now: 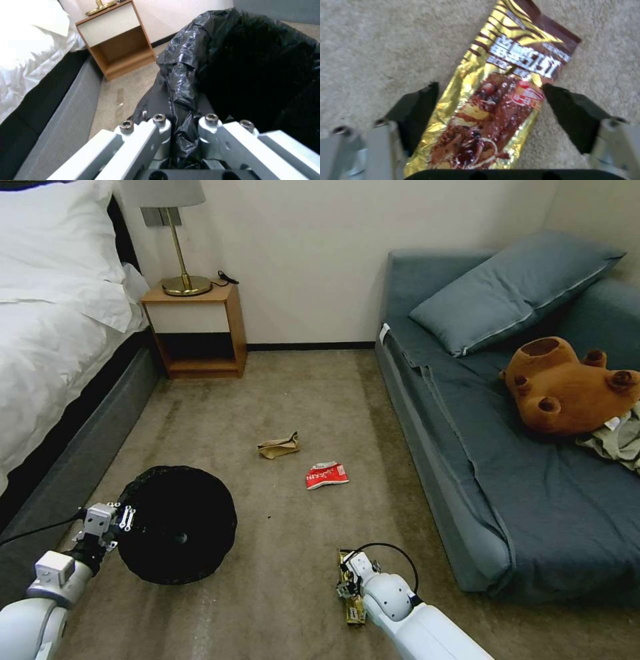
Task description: Pick up the trash bin, then pick up the garbage on the floor and place it into the trash bin.
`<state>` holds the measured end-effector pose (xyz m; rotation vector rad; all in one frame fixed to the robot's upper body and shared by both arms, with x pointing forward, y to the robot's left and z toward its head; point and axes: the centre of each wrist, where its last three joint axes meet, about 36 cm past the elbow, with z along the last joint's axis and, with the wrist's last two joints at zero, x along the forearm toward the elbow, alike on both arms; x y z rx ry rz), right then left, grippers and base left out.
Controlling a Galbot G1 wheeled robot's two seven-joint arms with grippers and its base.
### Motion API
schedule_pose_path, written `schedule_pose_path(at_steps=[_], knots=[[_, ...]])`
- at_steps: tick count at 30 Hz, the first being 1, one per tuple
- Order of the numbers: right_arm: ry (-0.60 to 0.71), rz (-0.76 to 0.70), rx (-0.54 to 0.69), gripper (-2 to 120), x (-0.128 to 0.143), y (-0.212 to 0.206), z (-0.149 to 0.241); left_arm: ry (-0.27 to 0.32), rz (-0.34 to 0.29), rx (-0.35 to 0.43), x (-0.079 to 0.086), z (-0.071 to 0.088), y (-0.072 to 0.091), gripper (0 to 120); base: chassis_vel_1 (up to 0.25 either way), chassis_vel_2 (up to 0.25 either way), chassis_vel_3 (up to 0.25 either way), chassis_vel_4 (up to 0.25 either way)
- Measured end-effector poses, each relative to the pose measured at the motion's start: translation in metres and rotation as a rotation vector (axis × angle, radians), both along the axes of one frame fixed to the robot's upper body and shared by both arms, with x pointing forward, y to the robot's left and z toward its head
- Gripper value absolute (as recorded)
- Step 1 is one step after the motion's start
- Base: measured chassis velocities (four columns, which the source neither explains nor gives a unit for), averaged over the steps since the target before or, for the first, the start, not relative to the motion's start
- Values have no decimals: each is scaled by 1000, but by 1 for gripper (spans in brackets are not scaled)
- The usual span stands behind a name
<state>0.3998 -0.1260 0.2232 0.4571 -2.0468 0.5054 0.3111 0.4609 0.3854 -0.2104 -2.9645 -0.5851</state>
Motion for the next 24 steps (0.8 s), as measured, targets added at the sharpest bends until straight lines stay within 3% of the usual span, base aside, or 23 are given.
schedule_pose_path(at_steps=[10,12,14,15,18,24], knots=[[1,3,9,49,0,-1,-1,0,1,0,-1,0,0,4,0,0,0,0],[3,6,15,36,-2,-1,-3,-2,1,0,-1,0,-1,4,0,0,0,0],[3,7,16,34,-2,-1,-3,-2,1,0,-1,0,-1,4,0,0,0,0],[5,7,16,25,-3,-3,-5,-2,1,1,-1,0,-1,4,0,0,0,0],[7,9,22,16,-4,-3,-7,-2,-1,2,-1,1,-1,4,0,0,0,0],[7,9,24,13,-5,-5,-8,-5,-6,3,1,2,-4,4,0,0,0,0]])
